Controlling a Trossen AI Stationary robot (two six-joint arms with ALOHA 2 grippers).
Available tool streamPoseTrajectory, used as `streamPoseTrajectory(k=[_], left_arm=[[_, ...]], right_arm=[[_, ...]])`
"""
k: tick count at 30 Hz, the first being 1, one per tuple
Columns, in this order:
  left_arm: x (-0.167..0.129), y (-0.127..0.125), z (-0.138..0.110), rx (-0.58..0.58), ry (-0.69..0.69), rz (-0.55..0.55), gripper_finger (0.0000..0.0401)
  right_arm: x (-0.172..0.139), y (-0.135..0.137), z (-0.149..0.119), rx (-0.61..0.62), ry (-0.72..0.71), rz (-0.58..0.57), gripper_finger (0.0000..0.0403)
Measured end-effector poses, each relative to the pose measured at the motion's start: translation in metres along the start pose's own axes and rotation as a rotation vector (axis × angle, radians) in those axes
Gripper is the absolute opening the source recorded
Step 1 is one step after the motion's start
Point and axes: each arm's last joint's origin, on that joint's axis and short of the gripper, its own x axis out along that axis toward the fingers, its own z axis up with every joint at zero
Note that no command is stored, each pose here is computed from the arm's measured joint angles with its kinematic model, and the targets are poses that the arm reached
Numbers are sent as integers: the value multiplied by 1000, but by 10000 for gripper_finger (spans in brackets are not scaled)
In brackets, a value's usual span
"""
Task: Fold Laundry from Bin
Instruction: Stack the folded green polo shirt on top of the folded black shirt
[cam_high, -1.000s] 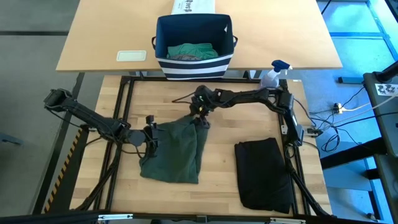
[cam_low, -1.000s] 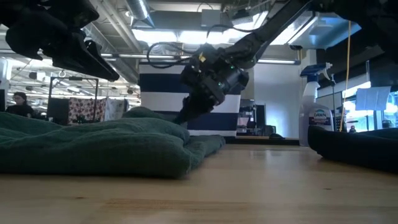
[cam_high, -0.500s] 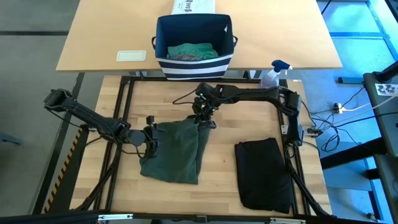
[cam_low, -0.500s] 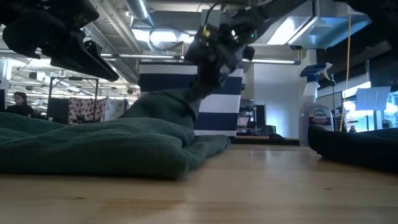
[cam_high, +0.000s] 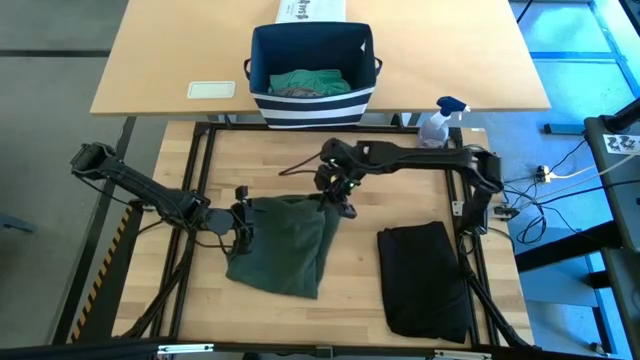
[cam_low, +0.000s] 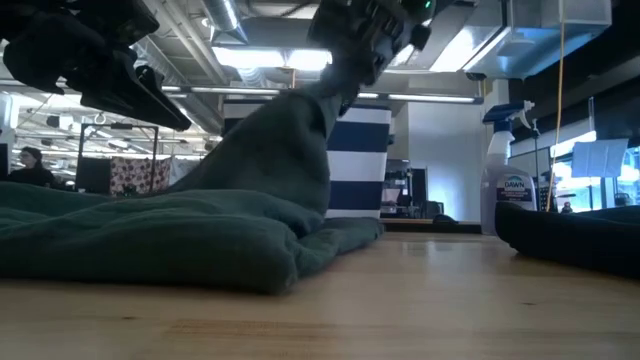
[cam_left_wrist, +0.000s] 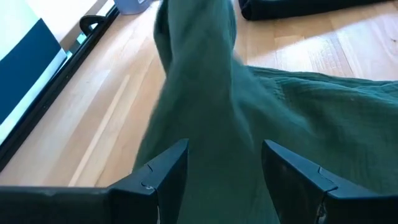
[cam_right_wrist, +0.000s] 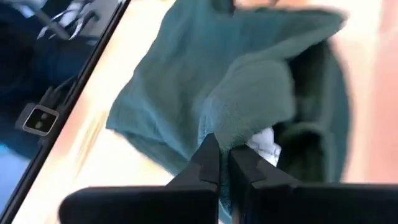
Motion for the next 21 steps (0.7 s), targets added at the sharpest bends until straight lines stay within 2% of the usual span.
streamPoseTrajectory(k=[4, 8, 15, 21], left_arm=[[0, 0, 0, -10, 0, -3, 195], [0, -1, 0, -21, 4, -30, 195], [0, -1, 0, -26, 3, -35, 195], [0, -1, 1, -29, -3, -35, 195]], right_arm=[[-19, 9, 6, 30, -21, -88, 3], [-22, 11, -3, 107, 78, -153, 3], [-1, 0, -31, 204, 224, -211, 3], [11, -11, -52, 193, 309, -411, 24]])
